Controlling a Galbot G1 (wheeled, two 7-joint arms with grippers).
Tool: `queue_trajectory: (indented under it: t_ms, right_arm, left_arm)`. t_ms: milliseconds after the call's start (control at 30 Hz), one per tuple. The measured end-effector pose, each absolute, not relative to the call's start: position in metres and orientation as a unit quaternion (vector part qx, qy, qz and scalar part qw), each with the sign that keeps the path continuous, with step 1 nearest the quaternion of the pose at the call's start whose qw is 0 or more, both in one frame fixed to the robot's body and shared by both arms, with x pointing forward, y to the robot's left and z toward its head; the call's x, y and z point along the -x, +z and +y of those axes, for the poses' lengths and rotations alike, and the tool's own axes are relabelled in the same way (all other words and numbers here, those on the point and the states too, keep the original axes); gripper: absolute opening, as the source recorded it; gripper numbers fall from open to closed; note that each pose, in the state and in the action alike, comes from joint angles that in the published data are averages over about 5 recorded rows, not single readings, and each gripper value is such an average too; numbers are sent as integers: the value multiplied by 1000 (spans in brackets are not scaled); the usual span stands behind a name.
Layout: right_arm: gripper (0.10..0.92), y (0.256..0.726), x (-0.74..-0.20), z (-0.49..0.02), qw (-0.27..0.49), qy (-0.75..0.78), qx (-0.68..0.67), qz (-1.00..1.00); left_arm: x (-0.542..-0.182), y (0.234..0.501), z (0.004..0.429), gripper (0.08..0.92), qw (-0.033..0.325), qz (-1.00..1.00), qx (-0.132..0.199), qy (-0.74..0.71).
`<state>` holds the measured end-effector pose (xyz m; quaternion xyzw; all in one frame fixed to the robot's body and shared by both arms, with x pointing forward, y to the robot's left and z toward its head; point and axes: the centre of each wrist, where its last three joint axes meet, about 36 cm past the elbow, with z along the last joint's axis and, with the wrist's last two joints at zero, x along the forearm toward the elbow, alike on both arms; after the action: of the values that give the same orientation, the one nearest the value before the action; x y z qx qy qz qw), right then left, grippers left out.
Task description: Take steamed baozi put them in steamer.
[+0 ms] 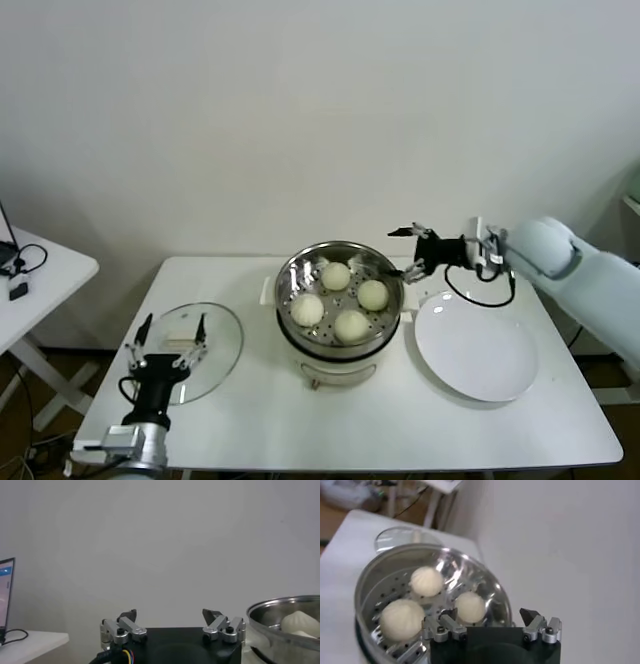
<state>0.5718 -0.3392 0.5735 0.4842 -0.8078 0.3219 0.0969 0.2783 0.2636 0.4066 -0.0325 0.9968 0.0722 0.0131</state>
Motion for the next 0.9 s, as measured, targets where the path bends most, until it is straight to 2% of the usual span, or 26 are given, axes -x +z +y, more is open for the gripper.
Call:
queue_trajectory:
  t_ms: [500, 900]
  right_arm:
    - [823, 471, -475, -345, -48, 167, -339, -925]
    - [823, 371, -374, -331, -57, 56, -205, -975]
  left_arm:
    - [-278, 406, 266, 823, 12, 996, 39, 77]
    - [-276, 399, 270, 823, 2, 996, 43, 76]
